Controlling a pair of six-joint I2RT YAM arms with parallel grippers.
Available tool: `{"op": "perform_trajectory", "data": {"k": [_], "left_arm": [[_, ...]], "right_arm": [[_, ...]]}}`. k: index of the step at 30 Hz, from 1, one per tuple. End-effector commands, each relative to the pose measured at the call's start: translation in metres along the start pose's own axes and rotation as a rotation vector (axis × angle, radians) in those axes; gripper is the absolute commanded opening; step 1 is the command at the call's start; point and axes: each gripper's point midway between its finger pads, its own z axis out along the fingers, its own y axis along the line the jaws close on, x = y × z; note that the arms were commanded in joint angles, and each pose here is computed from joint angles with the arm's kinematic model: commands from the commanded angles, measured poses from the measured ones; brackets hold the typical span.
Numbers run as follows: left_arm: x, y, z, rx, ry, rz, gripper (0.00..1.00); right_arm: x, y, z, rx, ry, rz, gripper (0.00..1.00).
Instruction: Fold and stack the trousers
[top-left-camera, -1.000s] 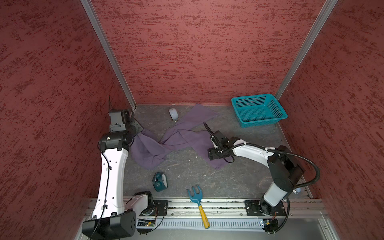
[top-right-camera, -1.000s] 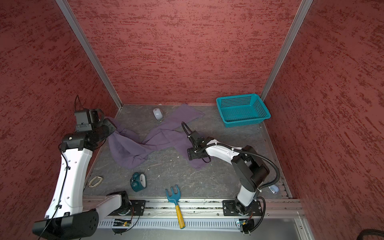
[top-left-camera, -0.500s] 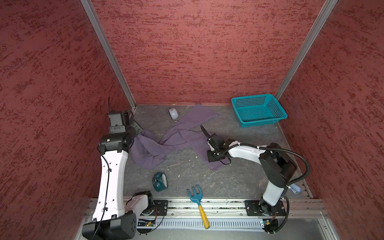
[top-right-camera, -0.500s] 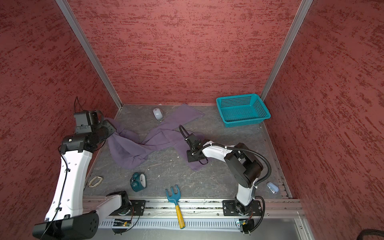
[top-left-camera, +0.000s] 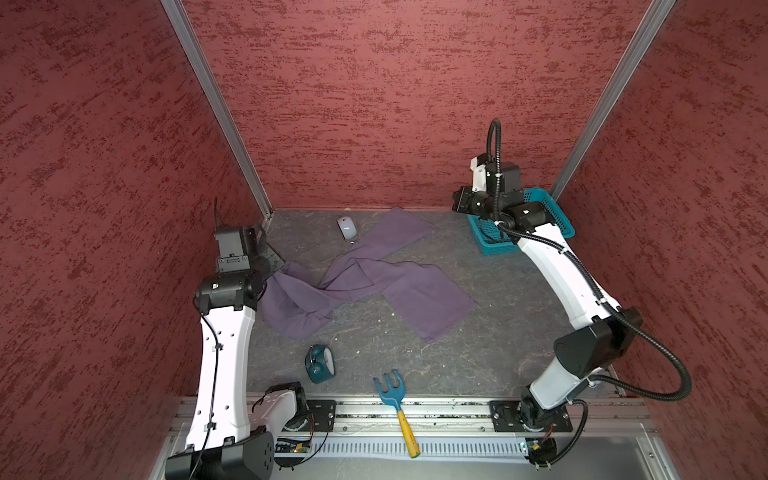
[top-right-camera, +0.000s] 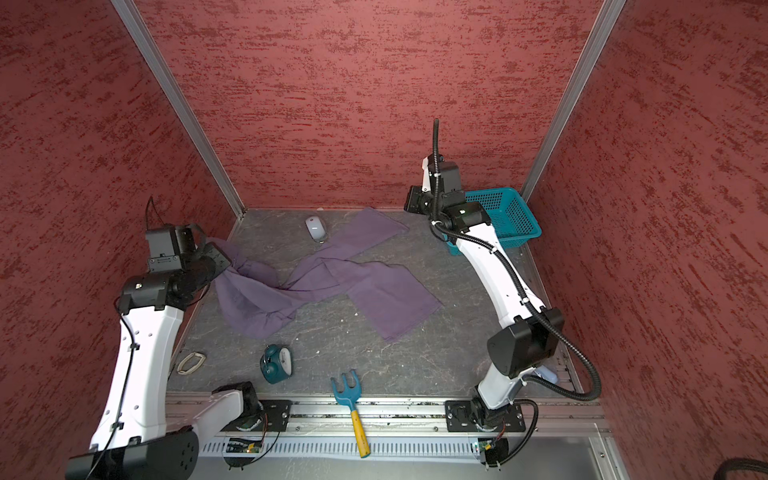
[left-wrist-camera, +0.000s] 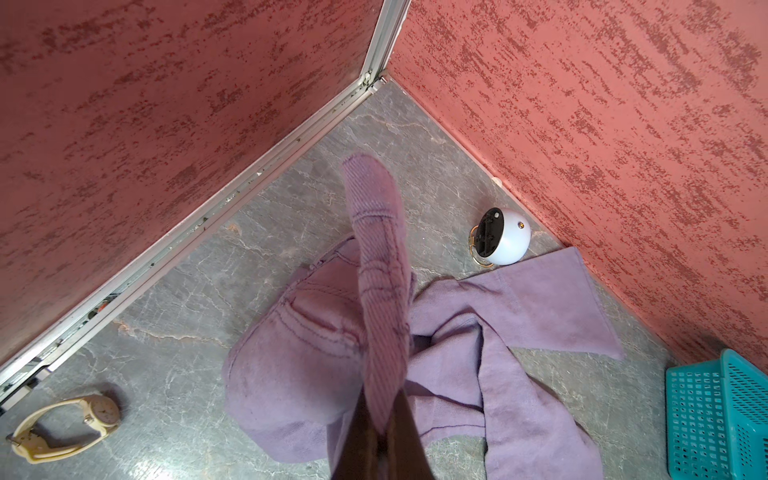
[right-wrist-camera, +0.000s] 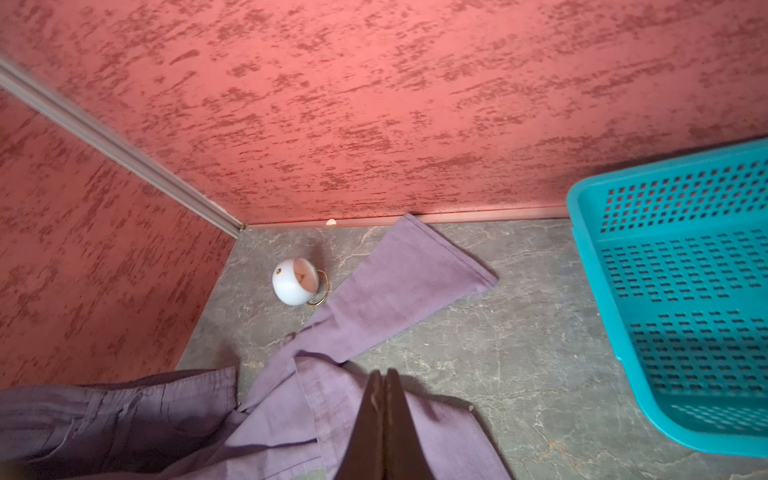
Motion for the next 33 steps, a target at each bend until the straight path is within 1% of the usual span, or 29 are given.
{"op": "perform_trajectory", "data": {"k": [1, 3, 6, 9, 11, 15, 18, 20, 25, 29, 30, 31, 33], "left_arm": [[-0.013, 0.011, -0.013, -0.030, -0.080, 0.007, 0.00], [-0.013, 0.010, -0.014, -0.017, -0.087, -0.002, 0.01], [-0.013, 0.001, -0.011, 0.028, -0.069, -0.007, 0.02], [-0.013, -0.001, -0.008, 0.036, -0.061, -0.022, 0.02], [-0.013, -0.003, -0.005, 0.047, -0.059, -0.030, 0.02], [-0.015, -0.007, -0.005, 0.068, -0.063, -0.050, 0.02], [-0.017, -0.012, -0.004, 0.092, -0.062, -0.052, 0.03], [-0.018, -0.014, -0.003, 0.095, -0.054, -0.050, 0.03], [-0.015, -0.012, -0.001, 0.085, -0.049, -0.046, 0.04], [-0.014, -0.010, -0.001, 0.080, -0.050, -0.044, 0.04], [-0.014, -0.010, -0.001, 0.081, -0.051, -0.043, 0.04], [-0.014, -0.010, 0.000, 0.080, -0.050, -0.043, 0.05], [-0.015, -0.010, 0.000, 0.080, -0.046, -0.042, 0.05]], "right_arm": [[0.106, -0.018, 0.039, 0.090, 0.293, -0.074, 0.34], [0.125, -0.023, 0.036, 0.127, 0.321, -0.132, 0.50], [0.157, -0.021, 0.025, 0.171, 0.351, -0.244, 0.63], [0.204, -0.015, 0.016, 0.169, 0.431, -0.324, 0.70], [0.239, -0.011, 0.011, 0.150, 0.506, -0.336, 0.74], [0.306, 0.000, -0.001, 0.099, 0.637, -0.325, 0.73], [0.347, 0.006, -0.008, 0.059, 0.732, -0.308, 0.71], [0.370, 0.005, -0.013, 0.062, 0.786, -0.314, 0.71], [0.405, 0.005, -0.018, 0.037, 0.859, -0.284, 0.70], [0.421, 0.002, -0.016, 0.023, 0.873, -0.247, 0.68], [0.423, 0.000, -0.014, 0.029, 0.873, -0.245, 0.66], [0.427, -0.003, -0.012, 0.038, 0.874, -0.245, 0.62], [0.432, -0.008, -0.009, 0.053, 0.875, -0.244, 0.47]]}}
